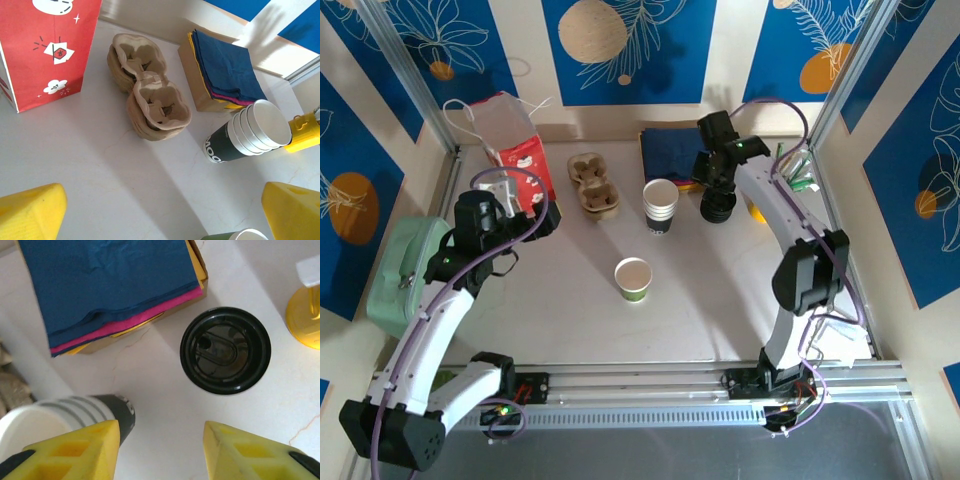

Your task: Pack the takeout coffee

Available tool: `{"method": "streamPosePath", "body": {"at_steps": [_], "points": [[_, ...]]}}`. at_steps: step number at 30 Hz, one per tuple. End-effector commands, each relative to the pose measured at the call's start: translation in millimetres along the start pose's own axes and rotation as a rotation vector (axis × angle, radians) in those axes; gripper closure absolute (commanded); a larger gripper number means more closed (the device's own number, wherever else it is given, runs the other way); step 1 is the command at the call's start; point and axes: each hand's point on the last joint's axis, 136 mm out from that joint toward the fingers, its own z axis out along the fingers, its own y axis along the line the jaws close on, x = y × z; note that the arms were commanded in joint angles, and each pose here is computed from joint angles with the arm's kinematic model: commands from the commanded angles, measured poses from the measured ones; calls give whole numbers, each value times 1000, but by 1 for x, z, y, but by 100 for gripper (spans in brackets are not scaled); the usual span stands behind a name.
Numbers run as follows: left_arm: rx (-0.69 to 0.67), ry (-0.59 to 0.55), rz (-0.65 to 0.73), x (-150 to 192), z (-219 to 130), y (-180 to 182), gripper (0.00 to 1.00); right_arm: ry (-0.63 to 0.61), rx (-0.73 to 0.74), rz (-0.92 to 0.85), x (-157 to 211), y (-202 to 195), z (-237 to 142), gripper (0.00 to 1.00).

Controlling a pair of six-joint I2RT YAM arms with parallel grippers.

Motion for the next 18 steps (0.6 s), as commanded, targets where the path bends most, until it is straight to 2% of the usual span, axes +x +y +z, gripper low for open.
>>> {"method": "streamPosePath", "body": {"at_steps": [1, 7, 18], "points": [[20, -11, 3, -4, -7, -7, 1, 30, 70, 28, -2, -11, 19, 52], [18, -19, 7, -2, -12, -6, 1, 84, 61, 47, -3, -9, 57, 50], [17, -15, 15, -3, -11, -6, 0, 125, 85, 60, -5, -19, 87, 49]]}}
